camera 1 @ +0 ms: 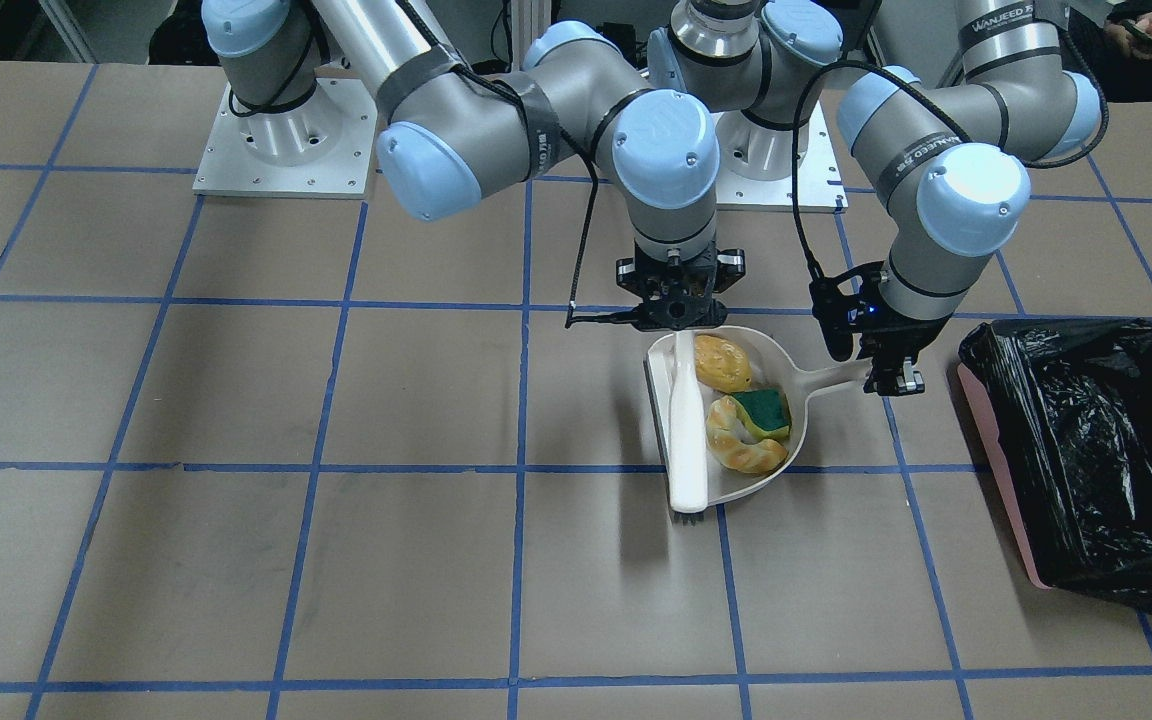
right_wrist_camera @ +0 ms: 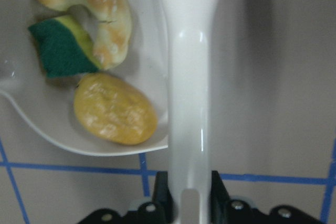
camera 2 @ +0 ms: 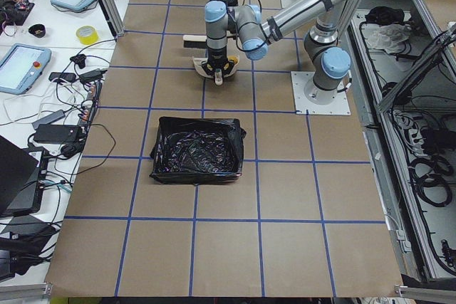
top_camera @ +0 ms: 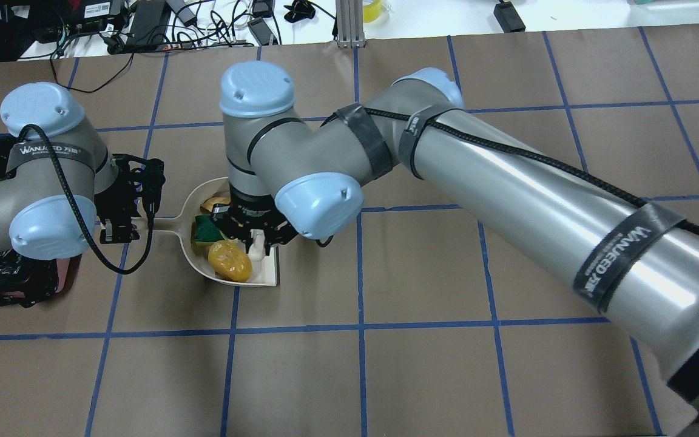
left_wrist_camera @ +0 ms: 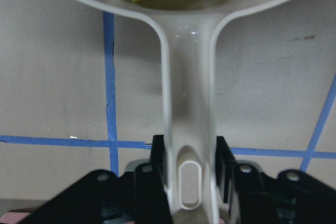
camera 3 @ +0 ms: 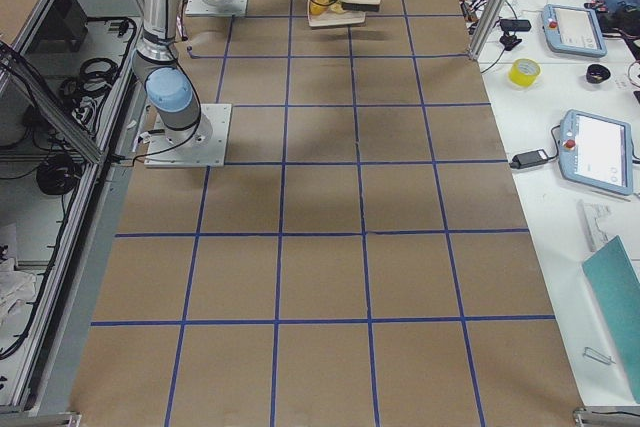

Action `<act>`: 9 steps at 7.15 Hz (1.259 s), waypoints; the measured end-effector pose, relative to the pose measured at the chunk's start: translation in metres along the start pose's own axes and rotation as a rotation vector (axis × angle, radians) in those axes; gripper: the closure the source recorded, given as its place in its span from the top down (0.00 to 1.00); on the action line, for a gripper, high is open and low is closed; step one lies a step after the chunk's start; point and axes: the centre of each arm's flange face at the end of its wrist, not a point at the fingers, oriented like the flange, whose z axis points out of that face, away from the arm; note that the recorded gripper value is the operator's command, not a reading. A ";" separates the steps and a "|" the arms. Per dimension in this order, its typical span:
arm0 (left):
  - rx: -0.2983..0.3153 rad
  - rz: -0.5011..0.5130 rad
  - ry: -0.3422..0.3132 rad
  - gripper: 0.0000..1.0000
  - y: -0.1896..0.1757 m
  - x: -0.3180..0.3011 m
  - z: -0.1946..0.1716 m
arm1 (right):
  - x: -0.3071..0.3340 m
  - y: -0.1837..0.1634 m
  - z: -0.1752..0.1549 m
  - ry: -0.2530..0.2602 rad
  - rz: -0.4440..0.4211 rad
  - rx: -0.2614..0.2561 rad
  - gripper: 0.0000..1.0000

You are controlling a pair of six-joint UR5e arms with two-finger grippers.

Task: Sweep and dump trash into bin
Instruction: 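Lift the dustpan over the black bin with left while right returns the brush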

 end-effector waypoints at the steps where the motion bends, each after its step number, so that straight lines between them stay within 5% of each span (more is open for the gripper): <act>1: 0.037 -0.022 0.001 0.00 0.007 -0.001 0.002 | 0.040 -0.023 -0.026 0.051 0.026 0.021 0.06; 4: 0.134 -0.108 -0.006 0.00 0.041 -0.008 0.000 | 0.210 -0.093 -0.102 0.189 0.027 0.018 0.06; 6: 0.162 -0.146 0.001 0.00 0.090 -0.035 -0.045 | 0.333 -0.138 -0.123 0.241 0.019 -0.006 0.03; 9: 0.217 -0.282 0.020 0.00 0.202 -0.048 -0.105 | 0.482 -0.171 -0.111 0.222 -0.042 -0.071 0.01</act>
